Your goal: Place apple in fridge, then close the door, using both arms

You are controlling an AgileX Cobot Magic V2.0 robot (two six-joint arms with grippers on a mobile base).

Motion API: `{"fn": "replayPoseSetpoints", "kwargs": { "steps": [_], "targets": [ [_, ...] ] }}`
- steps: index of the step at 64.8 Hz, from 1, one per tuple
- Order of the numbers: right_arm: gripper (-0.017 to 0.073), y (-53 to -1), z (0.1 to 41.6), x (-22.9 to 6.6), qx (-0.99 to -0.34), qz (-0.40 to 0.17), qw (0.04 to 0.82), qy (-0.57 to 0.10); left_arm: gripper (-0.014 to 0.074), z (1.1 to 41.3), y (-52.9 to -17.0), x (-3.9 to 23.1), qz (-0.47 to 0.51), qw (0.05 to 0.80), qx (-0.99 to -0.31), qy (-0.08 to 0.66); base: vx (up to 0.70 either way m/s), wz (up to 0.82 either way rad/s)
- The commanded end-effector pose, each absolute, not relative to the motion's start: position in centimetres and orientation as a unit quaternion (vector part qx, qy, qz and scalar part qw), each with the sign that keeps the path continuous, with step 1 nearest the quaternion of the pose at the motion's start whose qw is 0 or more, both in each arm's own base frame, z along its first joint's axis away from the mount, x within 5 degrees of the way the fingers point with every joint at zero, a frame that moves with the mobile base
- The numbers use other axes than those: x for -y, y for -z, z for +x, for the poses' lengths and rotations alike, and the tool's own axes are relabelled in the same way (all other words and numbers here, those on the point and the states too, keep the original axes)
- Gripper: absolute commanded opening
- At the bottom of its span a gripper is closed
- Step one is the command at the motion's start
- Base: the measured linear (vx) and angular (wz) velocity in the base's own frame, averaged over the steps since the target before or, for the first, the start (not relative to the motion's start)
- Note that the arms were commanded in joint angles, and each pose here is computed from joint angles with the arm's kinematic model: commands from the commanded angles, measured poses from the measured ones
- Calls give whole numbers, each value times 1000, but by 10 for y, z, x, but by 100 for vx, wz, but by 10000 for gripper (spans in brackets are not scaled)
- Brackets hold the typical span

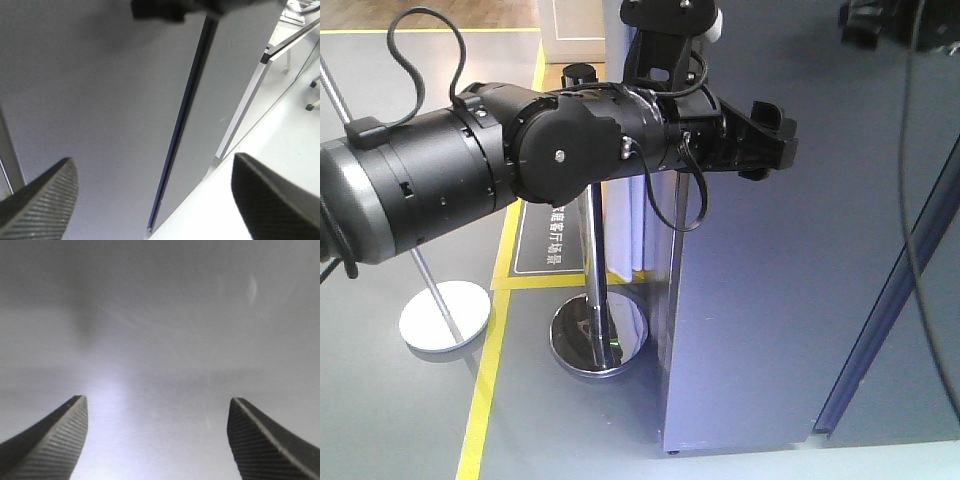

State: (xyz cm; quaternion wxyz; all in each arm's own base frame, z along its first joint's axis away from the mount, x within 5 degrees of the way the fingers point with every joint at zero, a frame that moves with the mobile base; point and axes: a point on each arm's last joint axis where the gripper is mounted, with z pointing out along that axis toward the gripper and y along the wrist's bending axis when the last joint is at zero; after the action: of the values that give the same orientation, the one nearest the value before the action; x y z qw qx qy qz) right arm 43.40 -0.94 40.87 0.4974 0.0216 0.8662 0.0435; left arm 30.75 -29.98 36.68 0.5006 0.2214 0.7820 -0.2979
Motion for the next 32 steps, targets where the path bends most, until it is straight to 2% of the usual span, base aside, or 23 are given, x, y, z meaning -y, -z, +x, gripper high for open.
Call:
{"fn": "replayPoseSetpoints", "kwargs": {
  "steps": [1,18,32],
  "targets": [
    [561,-472,397,9,-812,14,583,-37,591,297,-407,293,204,551,-739,329,0,0],
    [561,-516,353,8,-778,-1,627,-26,591,297,-407,293,204,551,-739,329,0,0],
    [561,-519,341,5,-790,0,612,-39,591,297,-407,293,204,551,-739,329,0,0]
  ]
}}
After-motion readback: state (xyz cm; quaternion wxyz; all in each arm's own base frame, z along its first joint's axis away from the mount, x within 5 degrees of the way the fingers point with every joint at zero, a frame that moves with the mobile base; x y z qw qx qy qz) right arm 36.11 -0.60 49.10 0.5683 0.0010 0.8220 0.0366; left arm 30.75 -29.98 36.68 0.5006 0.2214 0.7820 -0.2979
